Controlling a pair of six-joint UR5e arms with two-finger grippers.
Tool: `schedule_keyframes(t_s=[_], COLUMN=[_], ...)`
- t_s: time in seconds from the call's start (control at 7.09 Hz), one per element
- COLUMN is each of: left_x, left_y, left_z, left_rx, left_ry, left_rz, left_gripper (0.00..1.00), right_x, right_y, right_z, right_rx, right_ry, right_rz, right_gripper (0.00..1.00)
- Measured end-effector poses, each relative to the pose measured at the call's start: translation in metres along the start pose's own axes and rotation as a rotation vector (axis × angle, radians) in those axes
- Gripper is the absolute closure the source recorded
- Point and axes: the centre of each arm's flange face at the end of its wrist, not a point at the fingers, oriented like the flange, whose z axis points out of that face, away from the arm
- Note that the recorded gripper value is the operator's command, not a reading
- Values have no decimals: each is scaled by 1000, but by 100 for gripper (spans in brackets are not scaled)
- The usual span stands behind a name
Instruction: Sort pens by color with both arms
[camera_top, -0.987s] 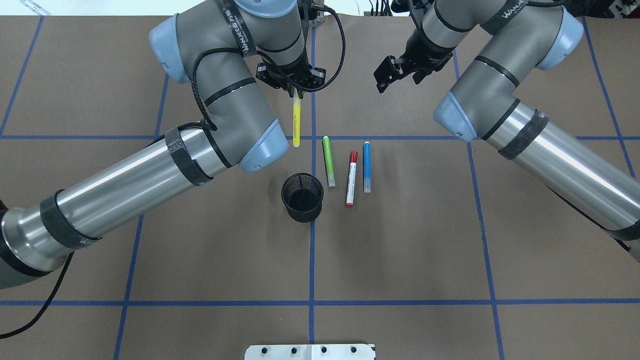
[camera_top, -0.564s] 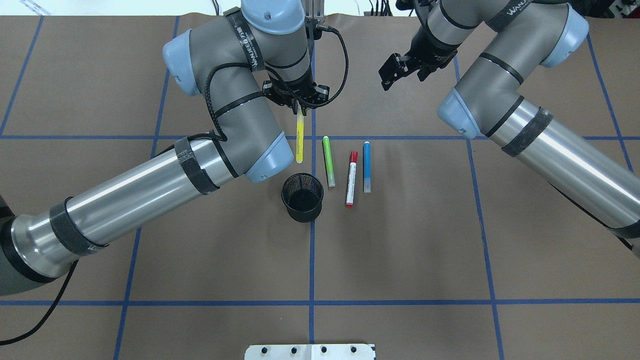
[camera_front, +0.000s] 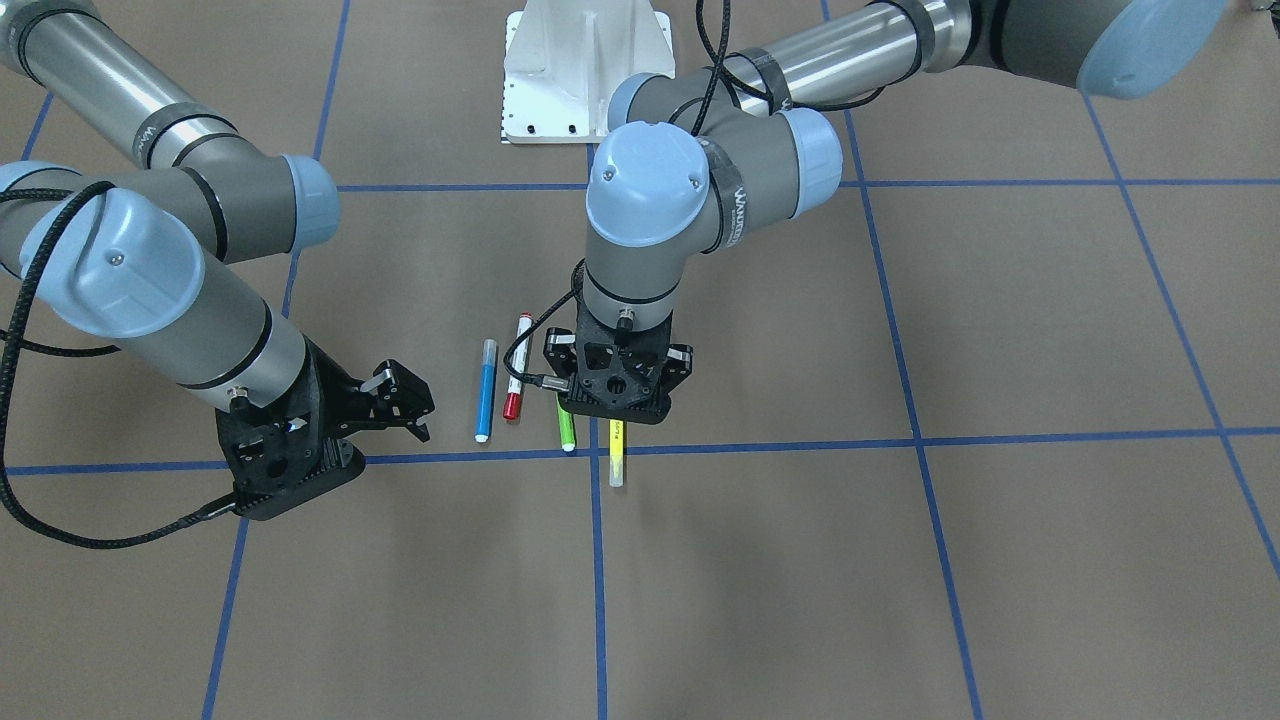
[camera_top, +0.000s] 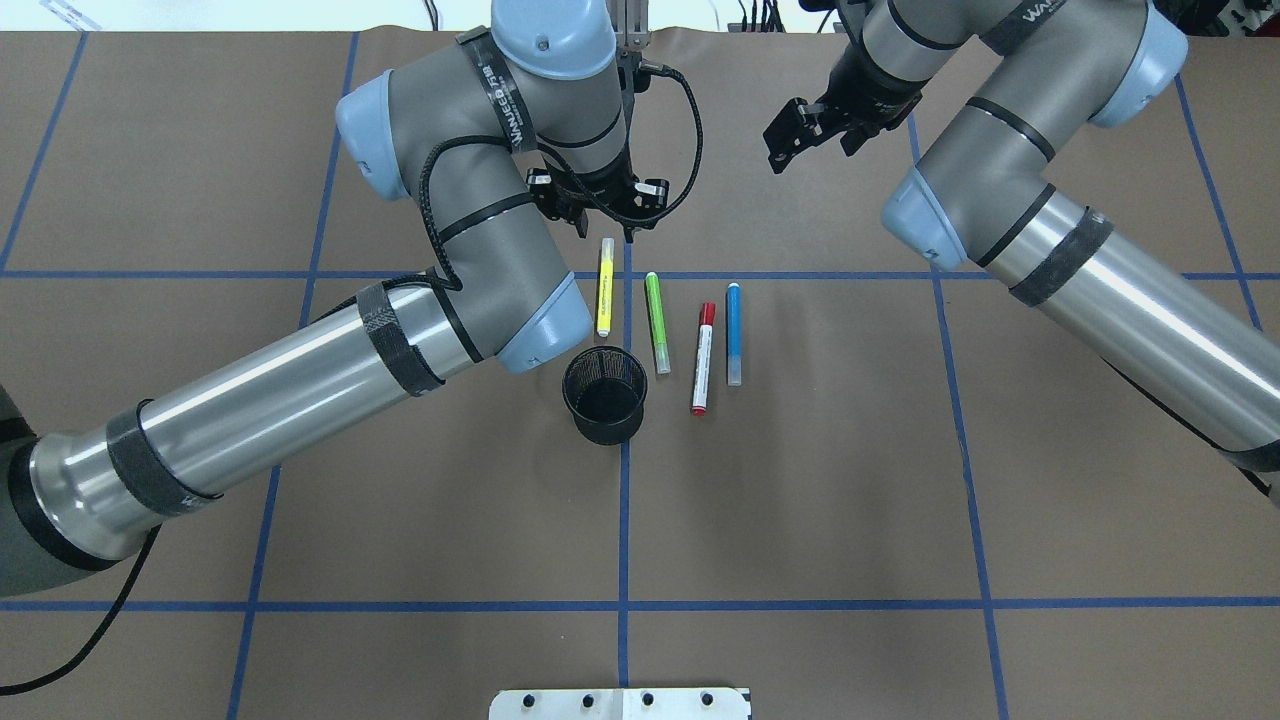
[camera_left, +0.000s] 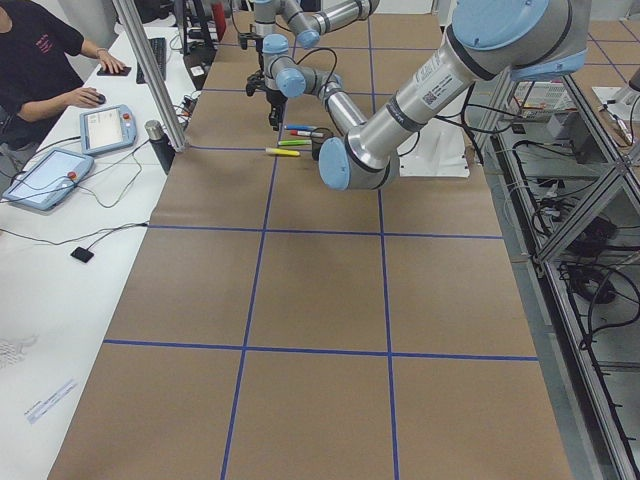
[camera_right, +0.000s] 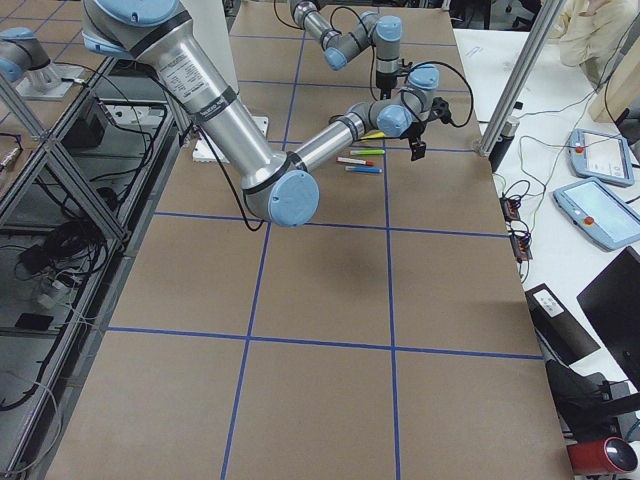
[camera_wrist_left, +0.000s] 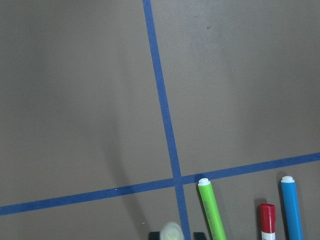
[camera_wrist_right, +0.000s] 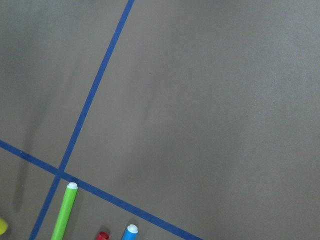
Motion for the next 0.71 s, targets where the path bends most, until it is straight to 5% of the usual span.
schedule_keyframes(t_s=[0.14, 0.28, 0.71], left_x=[0, -9, -128], left_y=[-2, -12, -72], left_z=[-3, -17, -108], left_rx=[4, 6, -12], left_ry=[2, 17, 97], left_rz=[0, -10, -50], left_gripper=[8, 4, 1], right_x=[3, 13, 143], right_y=[-1, -3, -4], right_z=[-3, -8, -58], right_rx=[2, 8, 23], right_ry=[2, 7, 41], right_rz=[4, 16, 24], right_gripper=[1, 1, 1])
